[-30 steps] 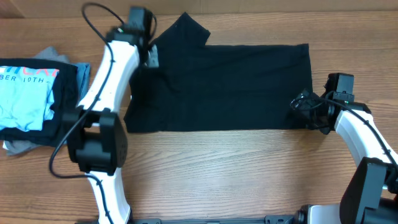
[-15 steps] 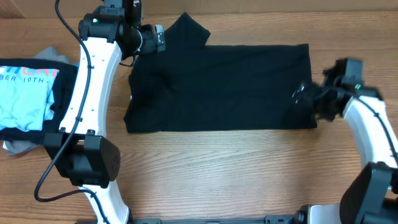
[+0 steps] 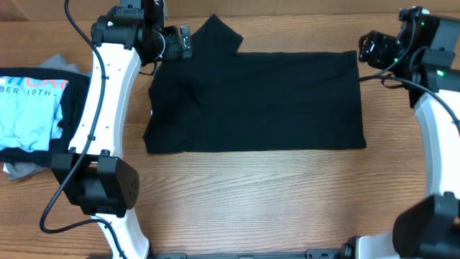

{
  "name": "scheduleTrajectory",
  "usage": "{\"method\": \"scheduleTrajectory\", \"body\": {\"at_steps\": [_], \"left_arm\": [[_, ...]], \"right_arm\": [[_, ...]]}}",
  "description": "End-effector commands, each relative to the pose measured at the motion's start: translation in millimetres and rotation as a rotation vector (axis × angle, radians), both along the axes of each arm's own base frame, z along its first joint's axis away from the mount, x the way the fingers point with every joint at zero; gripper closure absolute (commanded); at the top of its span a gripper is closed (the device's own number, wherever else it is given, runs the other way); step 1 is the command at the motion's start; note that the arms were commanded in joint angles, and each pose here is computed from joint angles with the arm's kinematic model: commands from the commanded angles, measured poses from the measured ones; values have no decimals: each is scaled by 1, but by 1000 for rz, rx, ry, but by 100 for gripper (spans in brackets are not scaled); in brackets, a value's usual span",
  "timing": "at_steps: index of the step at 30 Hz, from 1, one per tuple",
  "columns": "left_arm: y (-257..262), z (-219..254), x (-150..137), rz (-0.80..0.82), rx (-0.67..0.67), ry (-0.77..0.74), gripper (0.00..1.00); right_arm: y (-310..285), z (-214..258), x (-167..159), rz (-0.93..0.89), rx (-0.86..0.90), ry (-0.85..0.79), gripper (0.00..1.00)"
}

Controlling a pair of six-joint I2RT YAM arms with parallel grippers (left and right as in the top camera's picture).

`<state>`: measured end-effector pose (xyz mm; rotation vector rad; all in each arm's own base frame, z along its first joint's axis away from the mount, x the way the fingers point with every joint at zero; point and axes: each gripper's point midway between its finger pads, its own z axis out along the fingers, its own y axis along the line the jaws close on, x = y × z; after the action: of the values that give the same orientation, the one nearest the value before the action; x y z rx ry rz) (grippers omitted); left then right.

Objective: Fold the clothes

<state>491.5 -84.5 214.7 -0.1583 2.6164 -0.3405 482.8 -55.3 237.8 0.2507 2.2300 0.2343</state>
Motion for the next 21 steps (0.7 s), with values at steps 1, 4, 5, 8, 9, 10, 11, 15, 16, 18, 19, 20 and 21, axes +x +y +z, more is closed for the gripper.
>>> {"method": "scheduleTrajectory", "body": {"at_steps": [1, 4, 5, 8, 9, 10, 11, 15, 16, 18, 19, 20, 21], "left_arm": [[0, 1, 2, -17, 16, -11, 0], [0, 1, 2, -17, 16, -11, 0], [0, 1, 2, -17, 16, -11, 0], [0, 1, 2, -17, 16, -11, 0], [0, 1, 2, -17, 16, -11, 0], [0, 1, 2, -17, 16, -11, 0], [0, 1, 2, -17, 16, -11, 0], [0, 1, 2, -17, 16, -11, 0], [0, 1, 2, -17, 16, -11, 0], [0, 1, 2, -17, 16, -11, 0], [0, 1, 2, -17, 16, -11, 0], [-1, 2, 4, -7, -2, -15, 0], [-3, 3, 5, 5, -23, -19, 0]], "right_arm": [[-7, -42, 25, 17, -30, 42, 16], [-1, -77, 40, 106, -58, 65, 13], [1, -91, 45, 140, -85, 73, 13], [1, -119, 49, 166, -102, 114, 13], [1, -125, 48, 167, -98, 125, 12], [1, -127, 48, 167, -96, 133, 10], [1, -128, 47, 165, -93, 136, 9], [-1, -109, 50, 118, -66, 97, 5], [-3, -101, 50, 98, -58, 85, 5], [-4, -92, 48, 81, -46, 72, 4], [-3, -88, 47, 80, -43, 71, 4], [-3, -87, 45, 80, -42, 76, 4], [-3, -87, 42, 80, -40, 87, 4]]}}
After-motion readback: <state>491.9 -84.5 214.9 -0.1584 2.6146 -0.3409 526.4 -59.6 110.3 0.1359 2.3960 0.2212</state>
